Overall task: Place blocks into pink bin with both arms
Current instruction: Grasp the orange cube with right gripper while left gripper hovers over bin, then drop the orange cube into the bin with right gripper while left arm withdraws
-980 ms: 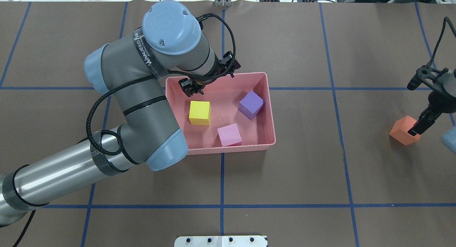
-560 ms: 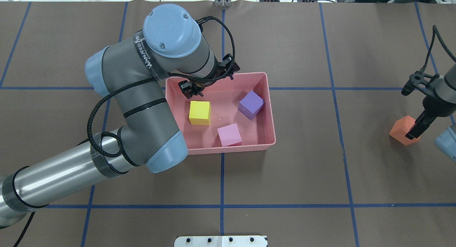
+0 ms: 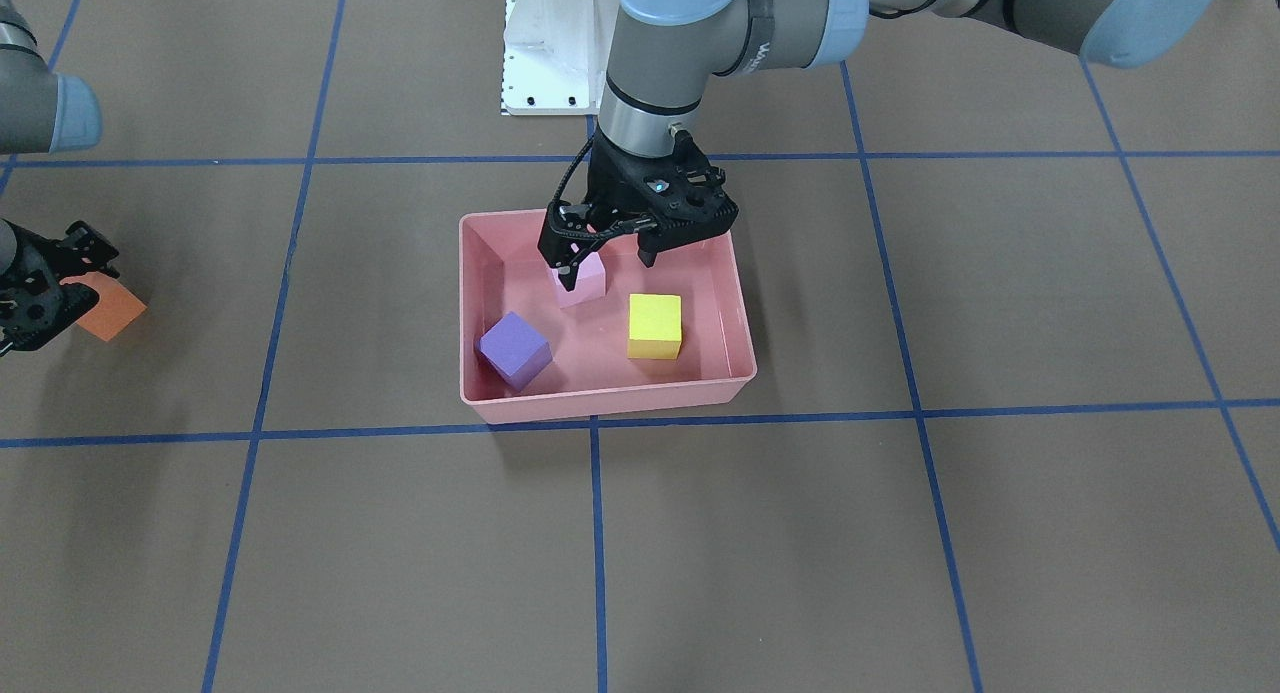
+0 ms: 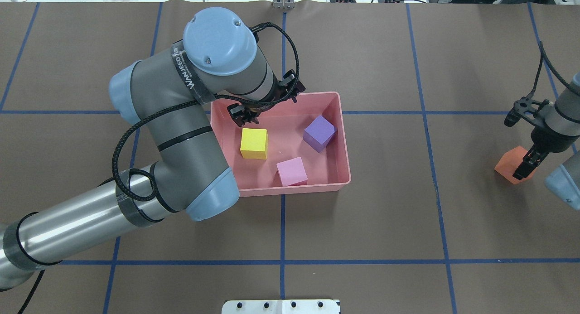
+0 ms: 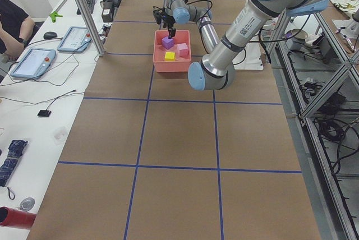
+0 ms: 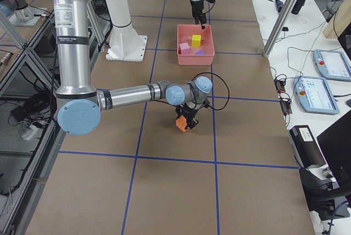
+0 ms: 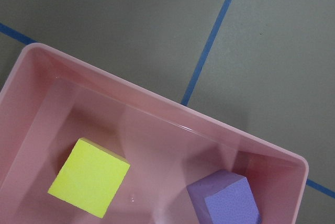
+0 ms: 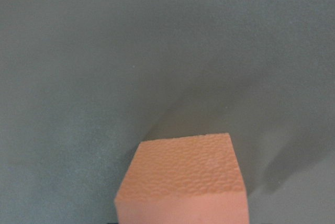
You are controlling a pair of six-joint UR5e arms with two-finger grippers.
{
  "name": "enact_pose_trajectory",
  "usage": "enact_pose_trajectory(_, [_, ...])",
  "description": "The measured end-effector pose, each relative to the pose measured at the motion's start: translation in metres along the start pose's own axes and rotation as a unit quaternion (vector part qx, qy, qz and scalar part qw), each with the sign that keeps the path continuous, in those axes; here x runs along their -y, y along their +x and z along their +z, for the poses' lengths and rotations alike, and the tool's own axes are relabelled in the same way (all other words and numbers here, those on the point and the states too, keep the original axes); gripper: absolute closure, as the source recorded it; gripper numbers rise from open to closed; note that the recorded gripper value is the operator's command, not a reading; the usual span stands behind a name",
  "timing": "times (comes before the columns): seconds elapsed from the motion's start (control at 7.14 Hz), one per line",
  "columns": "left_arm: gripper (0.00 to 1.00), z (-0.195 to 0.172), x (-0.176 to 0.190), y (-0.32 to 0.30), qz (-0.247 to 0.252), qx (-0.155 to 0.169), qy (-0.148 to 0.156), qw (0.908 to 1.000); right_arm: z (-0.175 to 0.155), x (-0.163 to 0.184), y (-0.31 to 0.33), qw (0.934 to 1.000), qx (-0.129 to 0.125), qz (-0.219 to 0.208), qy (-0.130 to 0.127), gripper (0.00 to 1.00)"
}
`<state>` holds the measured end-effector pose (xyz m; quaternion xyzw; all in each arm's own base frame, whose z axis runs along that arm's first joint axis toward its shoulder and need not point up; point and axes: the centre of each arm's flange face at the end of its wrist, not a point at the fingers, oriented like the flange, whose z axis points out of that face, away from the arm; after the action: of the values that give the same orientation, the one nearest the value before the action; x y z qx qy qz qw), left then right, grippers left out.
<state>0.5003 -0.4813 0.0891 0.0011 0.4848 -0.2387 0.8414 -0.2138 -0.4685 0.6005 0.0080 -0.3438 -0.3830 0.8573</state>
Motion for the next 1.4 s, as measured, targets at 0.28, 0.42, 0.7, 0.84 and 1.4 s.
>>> enact_pose_trajectory(0.28, [0.0,-0.019,0.007,-0.017,0.046,-0.009,0.004,0.9989,-0.046,0.01,-0.02,0.998,0.006,0.042,0.047,1.0])
enact_pose_trajectory(0.42, [0.0,-0.036,0.019,-0.047,0.098,-0.004,0.013,0.9951,-0.08,0.013,-0.03,0.993,0.026,0.082,0.081,1.0])
enact_pose_trajectory(0.7, [0.0,-0.059,0.074,-0.116,0.2,0.05,0.04,0.9778,-0.15,0.046,-0.059,0.9734,0.061,0.172,0.139,1.0])
enact_pose_trajectory(0.84, [0.0,-0.06,0.112,-0.158,0.249,0.09,0.048,0.9632,-0.186,0.082,-0.082,0.9632,0.072,0.209,0.153,1.0])
enact_pose_trajectory(1.4, [0.0,-0.103,0.262,-0.357,0.36,0.182,0.022,0.9148,-0.246,0.21,-0.225,0.9445,0.063,0.277,0.165,1.0])
